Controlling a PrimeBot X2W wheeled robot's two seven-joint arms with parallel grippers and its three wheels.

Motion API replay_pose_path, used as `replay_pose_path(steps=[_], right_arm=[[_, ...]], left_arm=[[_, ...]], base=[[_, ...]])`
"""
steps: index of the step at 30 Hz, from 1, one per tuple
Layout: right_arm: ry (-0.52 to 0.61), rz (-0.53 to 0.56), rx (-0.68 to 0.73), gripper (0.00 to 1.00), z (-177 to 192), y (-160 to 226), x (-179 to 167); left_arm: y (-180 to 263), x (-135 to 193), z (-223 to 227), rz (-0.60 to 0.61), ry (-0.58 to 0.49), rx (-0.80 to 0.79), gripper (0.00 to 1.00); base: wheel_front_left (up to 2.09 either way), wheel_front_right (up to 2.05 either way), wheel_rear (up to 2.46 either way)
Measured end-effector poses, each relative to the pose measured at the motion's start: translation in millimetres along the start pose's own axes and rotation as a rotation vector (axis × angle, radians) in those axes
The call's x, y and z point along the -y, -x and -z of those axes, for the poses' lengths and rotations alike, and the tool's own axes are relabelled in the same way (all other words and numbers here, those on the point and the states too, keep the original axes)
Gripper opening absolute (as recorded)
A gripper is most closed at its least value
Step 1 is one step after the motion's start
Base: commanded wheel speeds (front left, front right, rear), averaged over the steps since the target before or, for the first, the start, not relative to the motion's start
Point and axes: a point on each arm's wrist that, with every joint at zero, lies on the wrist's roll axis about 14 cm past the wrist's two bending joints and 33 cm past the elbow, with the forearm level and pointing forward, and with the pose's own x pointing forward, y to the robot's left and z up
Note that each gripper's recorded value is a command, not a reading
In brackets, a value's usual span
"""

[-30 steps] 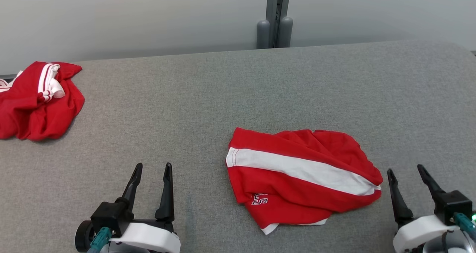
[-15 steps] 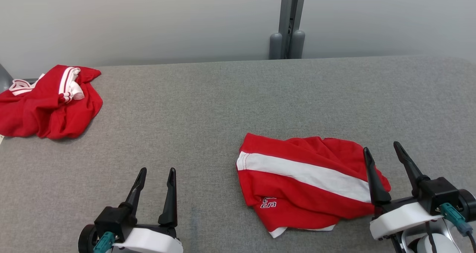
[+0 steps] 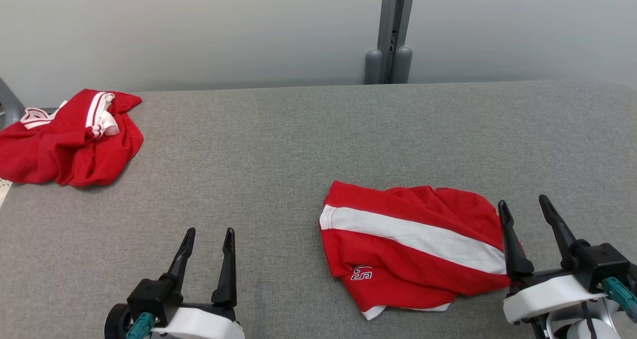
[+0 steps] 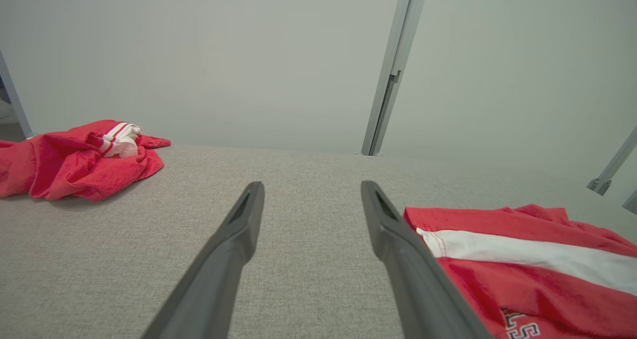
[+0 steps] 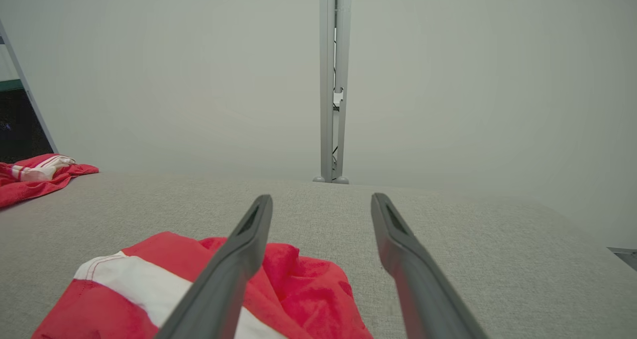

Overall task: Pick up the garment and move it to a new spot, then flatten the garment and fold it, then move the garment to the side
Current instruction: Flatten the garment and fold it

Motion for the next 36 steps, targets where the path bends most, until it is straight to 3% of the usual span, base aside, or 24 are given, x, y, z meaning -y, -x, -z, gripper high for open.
replay_pose_path(steps=[6, 11, 18, 26, 36], right_arm=[[-0.001, 0.012, -0.002, 1.0, 1, 1, 4], [-0.001, 0.024, -0.004, 1.0, 3, 0, 8], [0.001, 0.038, -0.011, 1.0, 6, -1, 13], [0.006, 0.067, -0.023, 1.0, 10, 0, 24], [0.015, 0.108, -0.043, 1.0, 16, 3, 39]], left_arm=[[-5, 23, 14, 0.102, -0.016, -0.057, 1.0], [-19, 67, 32, 0.29, -0.024, -0.215, 1.0], [-29, 102, 55, 0.414, -0.011, -0.426, 1.0], [-44, 123, 74, 0.436, 0.066, -0.581, 1.0], [-53, 123, 109, 0.366, 0.124, -0.729, 1.0]], base=[[0.0, 0.0, 0.0], [0.0, 0.0, 0.0], [0.0, 0.0, 0.0], [0.0, 0.0, 0.0], [0.0, 0.0, 0.0]])
